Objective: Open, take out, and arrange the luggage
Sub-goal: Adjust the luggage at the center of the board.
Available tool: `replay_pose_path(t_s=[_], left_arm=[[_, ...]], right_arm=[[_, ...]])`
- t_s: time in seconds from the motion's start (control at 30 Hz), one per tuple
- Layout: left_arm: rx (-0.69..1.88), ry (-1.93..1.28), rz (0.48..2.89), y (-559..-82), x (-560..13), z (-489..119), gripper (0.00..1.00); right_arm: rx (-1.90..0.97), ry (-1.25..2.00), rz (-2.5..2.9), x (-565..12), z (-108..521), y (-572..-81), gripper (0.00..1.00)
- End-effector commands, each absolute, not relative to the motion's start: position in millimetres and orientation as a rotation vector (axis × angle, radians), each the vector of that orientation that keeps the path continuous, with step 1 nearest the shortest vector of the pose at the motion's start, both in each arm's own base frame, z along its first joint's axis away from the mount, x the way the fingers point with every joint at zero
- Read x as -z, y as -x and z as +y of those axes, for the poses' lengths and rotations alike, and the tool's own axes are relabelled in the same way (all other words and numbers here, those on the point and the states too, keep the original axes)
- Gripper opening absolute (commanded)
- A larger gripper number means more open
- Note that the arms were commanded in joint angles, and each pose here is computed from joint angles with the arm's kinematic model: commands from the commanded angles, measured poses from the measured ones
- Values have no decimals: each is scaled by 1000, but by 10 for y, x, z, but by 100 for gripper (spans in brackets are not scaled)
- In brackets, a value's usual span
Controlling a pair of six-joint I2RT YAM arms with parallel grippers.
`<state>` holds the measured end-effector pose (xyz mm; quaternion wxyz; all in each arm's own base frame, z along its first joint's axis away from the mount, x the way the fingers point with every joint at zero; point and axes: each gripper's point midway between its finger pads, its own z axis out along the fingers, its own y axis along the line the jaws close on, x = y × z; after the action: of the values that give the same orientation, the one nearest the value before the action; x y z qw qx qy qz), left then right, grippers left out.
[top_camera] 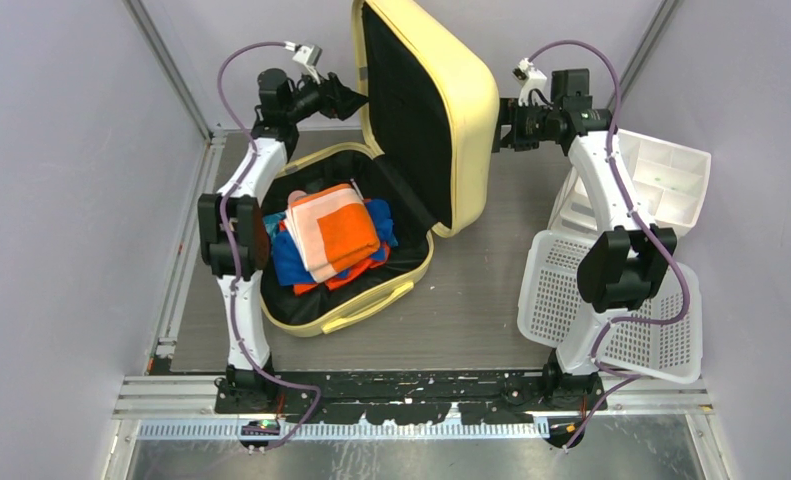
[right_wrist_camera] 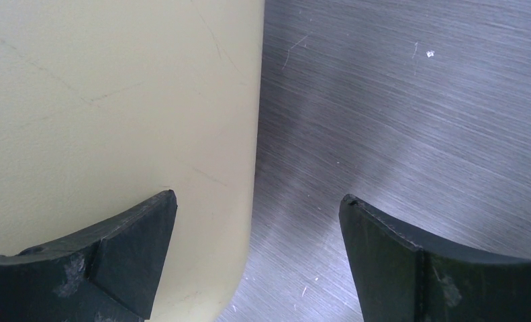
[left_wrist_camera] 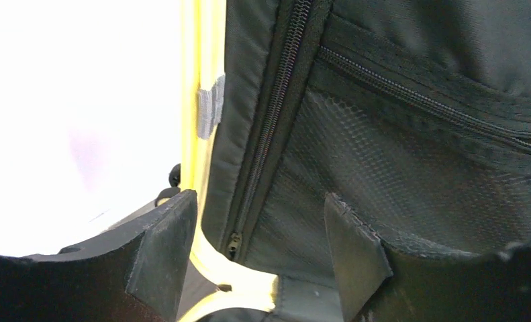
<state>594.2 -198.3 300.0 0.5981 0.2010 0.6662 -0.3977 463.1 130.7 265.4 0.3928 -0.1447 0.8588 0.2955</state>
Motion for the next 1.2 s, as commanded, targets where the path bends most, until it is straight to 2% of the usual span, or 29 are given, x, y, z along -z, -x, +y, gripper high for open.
replay_pose_path(t_s=[0.0,0.4,0.53,0.63,0.73,0.77,0.8,1.17], left_arm=[[819,-566,1373,-6026,-3471,-1914,68],[858,-543,1344,-6357,-2981,-1987,58],[872,-539,1332,-6420,-2881,-2057,49],[895,-552,1316,-6422,-2838,-2131,28],[901,-553,1312,-6439,-2814,-2173,14],[900,-547,1310,-6452,-2811,-2171,3],[898,-541,1301,-6456,-2841,-2167,1],[764,-362,1267,-6536,-3344,-1786,0]], right_arm=[[-823,434,2115,-2880,1483,-4448,96],[-860,448,2115,-2843,1572,-4415,96],[-865,456,2117,-2836,1602,-4400,96],[-871,456,2120,-2825,1611,-4387,96],[-871,457,2123,-2808,1610,-4379,96],[-872,458,2125,-2803,1611,-4371,96],[-873,460,2125,-2801,1614,-4367,96],[-781,490,2089,-2959,1460,-4256,100]])
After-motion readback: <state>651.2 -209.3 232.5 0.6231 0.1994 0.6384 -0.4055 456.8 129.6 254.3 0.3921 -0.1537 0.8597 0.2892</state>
